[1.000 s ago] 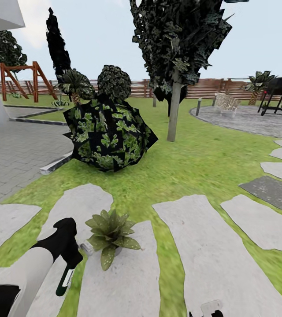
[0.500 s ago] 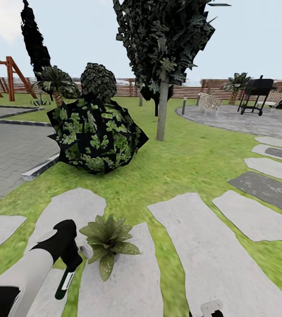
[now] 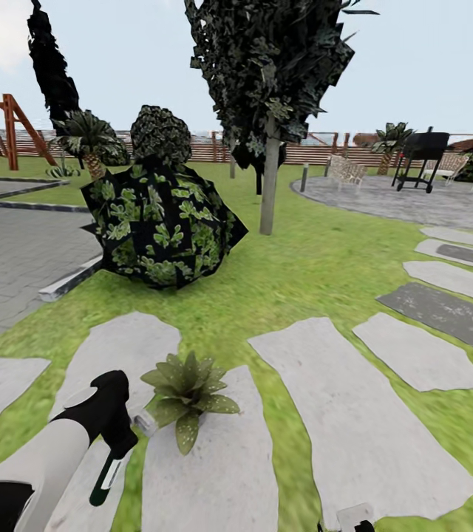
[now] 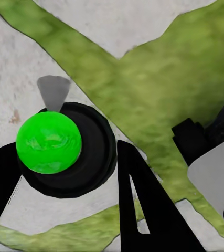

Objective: Pick up the pesticide atomizer in the garden and spray insectifuge to fully cover both potted plants in the garden.

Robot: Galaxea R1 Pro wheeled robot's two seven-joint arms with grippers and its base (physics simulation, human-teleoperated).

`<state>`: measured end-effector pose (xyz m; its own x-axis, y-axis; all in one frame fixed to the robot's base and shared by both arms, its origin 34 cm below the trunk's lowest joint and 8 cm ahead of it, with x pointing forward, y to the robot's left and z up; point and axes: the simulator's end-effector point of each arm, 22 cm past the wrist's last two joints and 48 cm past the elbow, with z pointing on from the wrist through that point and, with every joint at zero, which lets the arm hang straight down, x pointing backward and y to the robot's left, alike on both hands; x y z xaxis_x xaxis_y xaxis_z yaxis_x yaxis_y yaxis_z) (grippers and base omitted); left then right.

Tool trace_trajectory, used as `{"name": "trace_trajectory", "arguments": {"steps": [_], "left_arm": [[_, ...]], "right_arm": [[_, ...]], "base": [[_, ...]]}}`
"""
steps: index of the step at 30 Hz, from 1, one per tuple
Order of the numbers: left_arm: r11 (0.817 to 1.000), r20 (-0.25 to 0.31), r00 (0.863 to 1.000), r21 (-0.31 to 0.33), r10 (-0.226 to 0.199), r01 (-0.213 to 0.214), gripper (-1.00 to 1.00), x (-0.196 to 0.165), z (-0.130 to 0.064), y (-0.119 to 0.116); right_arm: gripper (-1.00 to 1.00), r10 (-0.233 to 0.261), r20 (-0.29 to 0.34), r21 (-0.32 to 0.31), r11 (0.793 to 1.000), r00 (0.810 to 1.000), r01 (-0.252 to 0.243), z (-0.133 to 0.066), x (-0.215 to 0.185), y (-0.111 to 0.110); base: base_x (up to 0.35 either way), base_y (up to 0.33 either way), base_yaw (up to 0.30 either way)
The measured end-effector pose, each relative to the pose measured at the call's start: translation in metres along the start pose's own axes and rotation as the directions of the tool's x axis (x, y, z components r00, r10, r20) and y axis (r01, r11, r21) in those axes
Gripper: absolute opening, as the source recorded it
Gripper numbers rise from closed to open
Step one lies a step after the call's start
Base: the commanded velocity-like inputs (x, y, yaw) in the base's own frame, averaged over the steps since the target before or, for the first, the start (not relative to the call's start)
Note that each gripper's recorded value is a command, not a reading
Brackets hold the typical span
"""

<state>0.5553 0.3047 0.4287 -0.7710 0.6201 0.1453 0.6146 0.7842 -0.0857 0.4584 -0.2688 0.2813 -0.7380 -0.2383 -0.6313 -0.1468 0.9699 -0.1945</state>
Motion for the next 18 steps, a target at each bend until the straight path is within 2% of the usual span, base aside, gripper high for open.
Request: {"name": "trace_trajectory", "arguments": {"steps": [3, 6, 10, 13, 18], "left_arm": [[1.000, -0.008, 1.000, 0.006, -0.001, 0.001, -1.00, 0.003, 0.003, -0.002], [0.999, -0.036, 0.999, 0.032, -0.001, 0.002, -1.00, 0.013, 0.015, -0.012], [0.999, -0.048, 0.999, 0.039, -0.002, 0.004, -1.00, 0.018, 0.021, -0.015], [0.998, -0.076, 0.997, 0.055, 0.001, 0.003, -1.00, 0.032, 0.037, -0.026], [0.998, -0.069, 0.998, 0.057, -0.007, 0.011, -1.00, 0.035, 0.039, -0.025]], "right_arm": [[1.00, 0.000, 0.000, 0.000, 1.000, 1.000, 0.000, 0.000, 0.000, 0.000], [1.00, 0.000, 0.000, 0.000, 1.000, 1.000, 0.000, 0.000, 0.000, 0.000], [1.00, 0.000, 0.000, 0.000, 1.000, 1.000, 0.000, 0.000, 0.000, 0.000], [1.00, 0.000, -0.001, 0.000, 1.000, 1.000, 0.000, 0.000, 0.001, 0.000], [1.00, -0.005, -0.003, 0.009, 1.000, 1.000, 0.005, 0.000, 0.002, -0.008]], "base": [[0.010, 0.323, -0.291], [0.024, 0.059, -0.190], [0.004, 0.010, -0.034], [0.000, 0.001, -0.003], [0.000, 0.001, 0.000]]}}
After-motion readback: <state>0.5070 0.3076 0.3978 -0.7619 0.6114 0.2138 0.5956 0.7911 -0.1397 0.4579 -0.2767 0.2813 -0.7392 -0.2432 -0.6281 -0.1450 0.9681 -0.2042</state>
